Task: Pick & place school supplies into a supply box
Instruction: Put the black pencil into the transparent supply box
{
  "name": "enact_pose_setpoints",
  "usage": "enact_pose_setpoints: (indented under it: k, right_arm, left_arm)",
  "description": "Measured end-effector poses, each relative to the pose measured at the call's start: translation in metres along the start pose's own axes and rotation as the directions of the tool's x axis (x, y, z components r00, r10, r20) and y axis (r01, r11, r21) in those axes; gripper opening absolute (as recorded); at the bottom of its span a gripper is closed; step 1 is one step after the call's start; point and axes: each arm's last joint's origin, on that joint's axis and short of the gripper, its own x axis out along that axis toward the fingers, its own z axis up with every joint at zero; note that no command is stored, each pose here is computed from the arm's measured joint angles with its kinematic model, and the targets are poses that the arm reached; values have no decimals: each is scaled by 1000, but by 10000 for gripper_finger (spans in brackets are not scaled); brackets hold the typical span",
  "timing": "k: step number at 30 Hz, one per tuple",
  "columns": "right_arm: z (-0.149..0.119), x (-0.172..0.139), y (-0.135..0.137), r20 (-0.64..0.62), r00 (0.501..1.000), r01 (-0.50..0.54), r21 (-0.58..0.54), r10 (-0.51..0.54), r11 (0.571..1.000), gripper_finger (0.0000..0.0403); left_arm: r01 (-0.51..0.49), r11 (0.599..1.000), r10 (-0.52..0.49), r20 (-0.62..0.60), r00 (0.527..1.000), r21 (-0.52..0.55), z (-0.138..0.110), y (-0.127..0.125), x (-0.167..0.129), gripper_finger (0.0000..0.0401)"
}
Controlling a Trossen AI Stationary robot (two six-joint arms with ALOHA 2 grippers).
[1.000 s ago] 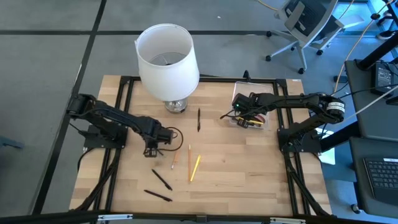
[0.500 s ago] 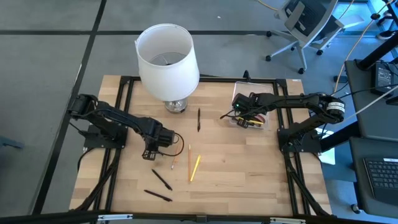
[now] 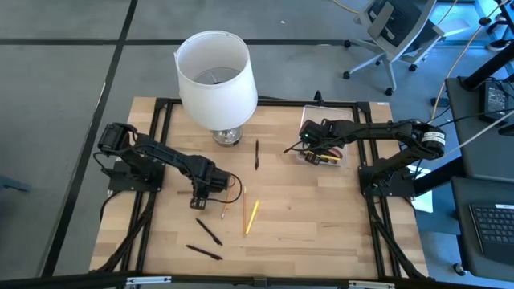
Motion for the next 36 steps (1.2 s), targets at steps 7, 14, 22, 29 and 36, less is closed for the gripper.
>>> enact_pose_setpoints:
  k: [7, 14, 22, 29, 36]
  right_arm:
    - [3, 0, 0, 30, 1000, -1, 4, 1, 1000, 129]
    - [4, 0, 0, 42, 999, -1, 7, 1, 1000, 129]
    - [4, 0, 0, 42, 999, -1, 7, 1, 1000, 129]
    - [4, 0, 0, 41, 999, -1, 7, 0, 1000, 129]
    - [4, 0, 0, 42, 999, -1, 7, 1, 1000, 129]
  left_arm:
    - [-5, 962, 14, 31, 999, -273, 7, 7, -6, 23]
    - [75, 801, -20, 98, 995, -594, 15, 18, -9, 12]
    - [110, 710, -52, 103, 993, -695, 15, 23, -9, 12]
    - [111, 716, -54, 104, 993, -689, 15, 22, -9, 31]
    - [121, 732, -37, 138, 990, -671, 15, 23, -14, 67]
